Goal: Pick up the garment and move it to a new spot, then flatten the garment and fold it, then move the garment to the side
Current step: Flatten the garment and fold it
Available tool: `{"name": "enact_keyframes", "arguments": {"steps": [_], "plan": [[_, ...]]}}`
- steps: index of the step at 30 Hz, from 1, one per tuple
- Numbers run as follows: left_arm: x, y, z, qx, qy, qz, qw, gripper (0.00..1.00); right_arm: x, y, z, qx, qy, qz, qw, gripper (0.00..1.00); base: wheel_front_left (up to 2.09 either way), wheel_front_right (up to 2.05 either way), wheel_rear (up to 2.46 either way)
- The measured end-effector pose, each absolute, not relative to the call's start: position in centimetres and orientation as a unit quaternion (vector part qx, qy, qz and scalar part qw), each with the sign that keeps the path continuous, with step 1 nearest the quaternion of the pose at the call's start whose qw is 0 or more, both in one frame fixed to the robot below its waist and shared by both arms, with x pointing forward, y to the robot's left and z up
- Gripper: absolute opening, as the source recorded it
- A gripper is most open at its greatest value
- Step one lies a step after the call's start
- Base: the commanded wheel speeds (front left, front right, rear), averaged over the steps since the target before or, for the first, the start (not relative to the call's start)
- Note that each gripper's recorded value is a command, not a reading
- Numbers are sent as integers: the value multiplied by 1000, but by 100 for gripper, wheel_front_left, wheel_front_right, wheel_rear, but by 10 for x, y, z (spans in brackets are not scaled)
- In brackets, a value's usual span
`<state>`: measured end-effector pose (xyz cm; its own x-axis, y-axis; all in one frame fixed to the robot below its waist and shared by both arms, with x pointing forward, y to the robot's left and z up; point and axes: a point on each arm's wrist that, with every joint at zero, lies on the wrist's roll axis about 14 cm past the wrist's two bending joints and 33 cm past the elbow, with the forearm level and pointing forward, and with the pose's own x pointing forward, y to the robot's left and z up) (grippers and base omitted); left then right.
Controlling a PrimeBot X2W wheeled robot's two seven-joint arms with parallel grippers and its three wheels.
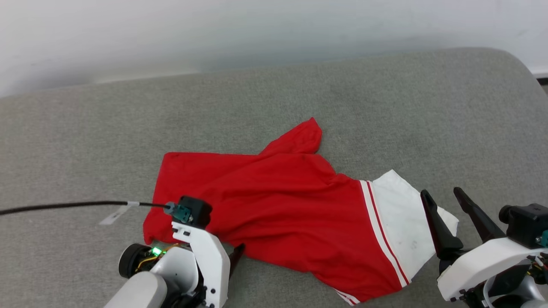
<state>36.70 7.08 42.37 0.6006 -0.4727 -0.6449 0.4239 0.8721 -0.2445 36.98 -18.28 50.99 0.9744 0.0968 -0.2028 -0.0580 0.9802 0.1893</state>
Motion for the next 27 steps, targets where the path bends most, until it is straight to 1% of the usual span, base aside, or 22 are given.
{"name": "enact_keyframes", "arguments": {"steps": [4, 10, 11, 12, 13, 14, 17, 22, 25, 27], "plan": [[375, 69, 403, -21, 405, -256, 878, 100, 373, -186, 499, 98, 121, 32, 987, 100, 0, 0, 0], [373, 63, 376, 6, 462, -278, 842, 100, 379, -190, 491, 109, 128, 24, 985, 100, 0, 0, 0], [372, 61, 375, 6, 466, -281, 839, 52, 379, -191, 491, 112, 127, 22, 985, 100, 0, 0, 0], [373, 61, 374, 12, 466, -283, 838, 20, 378, -192, 490, 113, 128, 21, 985, 100, 0, 0, 0], [374, 60, 374, 13, 466, -284, 838, 0, 378, -193, 488, 117, 129, 19, 985, 100, 0, 0, 0], [375, 59, 374, 13, 463, -284, 840, 0, 377, -194, 488, 120, 130, 18, 984, 100, 0, 0, 0], [387, 63, 380, 16, 439, -271, 857, 0, 376, -194, 488, 123, 130, 17, 984, 100, 0, 0, 0], [438, 62, 428, 34, 325, -248, 912, 0, 374, -195, 490, 126, 125, 15, 984, 100, 0, 0, 0], [461, 47, 459, 39, 265, -255, 929, 0, 372, -198, 491, 126, 124, 11, 984, 100, 0, 0, 0], [466, 28, 473, 41, 240, -274, 930, 0, 370, -201, 490, 127, 125, 6, 984, 100, 0, 0, 0]]}}
